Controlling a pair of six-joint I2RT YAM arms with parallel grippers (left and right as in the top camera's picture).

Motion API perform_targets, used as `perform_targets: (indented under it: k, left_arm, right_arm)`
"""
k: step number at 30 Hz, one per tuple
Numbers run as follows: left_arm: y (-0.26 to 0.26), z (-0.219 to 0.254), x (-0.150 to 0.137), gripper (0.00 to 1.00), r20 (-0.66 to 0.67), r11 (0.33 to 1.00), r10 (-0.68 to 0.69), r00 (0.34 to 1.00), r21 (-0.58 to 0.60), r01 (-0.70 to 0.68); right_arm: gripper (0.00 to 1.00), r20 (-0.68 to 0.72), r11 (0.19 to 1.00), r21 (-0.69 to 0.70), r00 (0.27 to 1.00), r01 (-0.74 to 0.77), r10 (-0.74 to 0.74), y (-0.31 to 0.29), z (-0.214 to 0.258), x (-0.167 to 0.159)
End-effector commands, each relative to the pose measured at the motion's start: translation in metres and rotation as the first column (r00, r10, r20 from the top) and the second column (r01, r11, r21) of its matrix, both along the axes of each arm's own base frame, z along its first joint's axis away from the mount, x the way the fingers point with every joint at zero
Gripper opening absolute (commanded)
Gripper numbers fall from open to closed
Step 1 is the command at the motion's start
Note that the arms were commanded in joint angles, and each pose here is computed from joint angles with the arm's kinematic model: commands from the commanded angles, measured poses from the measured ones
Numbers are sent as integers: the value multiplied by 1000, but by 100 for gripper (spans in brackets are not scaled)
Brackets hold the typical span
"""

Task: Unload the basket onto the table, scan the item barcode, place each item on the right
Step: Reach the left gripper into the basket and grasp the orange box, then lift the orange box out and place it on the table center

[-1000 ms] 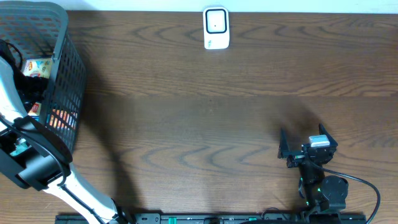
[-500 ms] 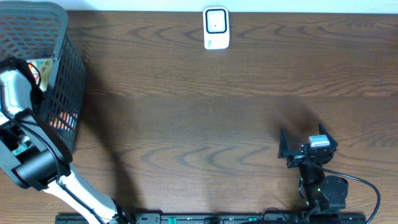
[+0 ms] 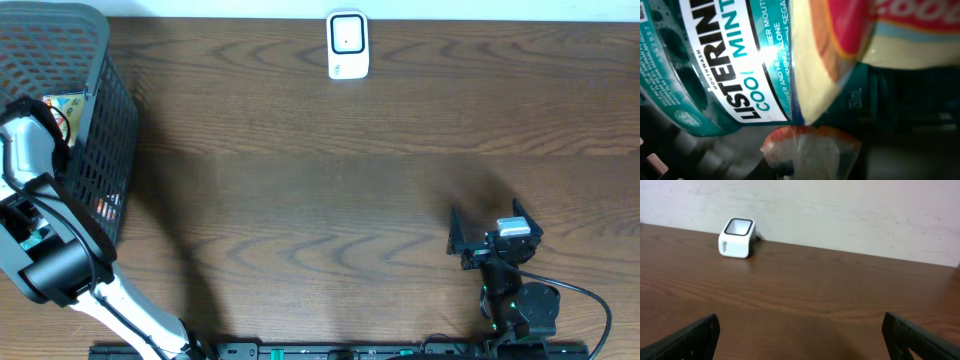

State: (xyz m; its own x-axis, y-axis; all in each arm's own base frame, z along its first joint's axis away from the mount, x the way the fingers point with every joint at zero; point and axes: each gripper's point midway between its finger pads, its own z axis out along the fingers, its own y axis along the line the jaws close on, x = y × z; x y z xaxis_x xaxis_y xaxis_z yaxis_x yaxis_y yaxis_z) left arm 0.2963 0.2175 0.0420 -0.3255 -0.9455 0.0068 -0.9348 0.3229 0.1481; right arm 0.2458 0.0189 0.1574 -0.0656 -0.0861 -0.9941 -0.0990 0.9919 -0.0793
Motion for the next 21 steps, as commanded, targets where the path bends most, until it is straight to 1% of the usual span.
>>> perform_targets:
  k: [1,4,7,8,10,12,15,17,19,21]
  left_arm:
    - [14,50,17,12,108,996,-24,994,87,14]
    - [22,113,31,12,248,984,-40,968,178,-5]
    - [26,199,39,12,434,954,-86,897,297,-52]
    - [25,228,38,12,491,940,-108,865,335,-73]
    - [11,288,33,12,608,912,-167,776,394,-112]
    - [-18,333,34,12,708,908,-249,661,409,-96]
    - [-87,378,38,12,794,912,-372,480,409,31]
    - [-145,387,41,12,809,897,-442,386,408,171]
    - [-204,380,47,12,801,852,-506,319,405,332]
    - [-263,357,52,12,780,780,-562,275,389,491]
  right_arm:
    - [99,-2,1000,12,1000,0,0,0,-1,0]
    - [99,-2,1000,12,1000,0,0,0,-1,0]
    - [99,-2,1000,12,1000,0,0,0,-1,0]
    - [99,-2,1000,12,1000,0,0,0,-1,0]
    - [99,-2,1000,12,1000,0,0,0,-1,0]
    - [99,-2,1000,12,1000,0,0,0,-1,0]
    - [99,-2,1000,12,1000,0,0,0,-1,0]
    - [99,-2,1000,12,1000,0,0,0,-1,0]
    - [99,-2,1000,12,1000,0,0,0,-1,0]
    - [99,-2,1000,12,1000,0,0,0,-1,0]
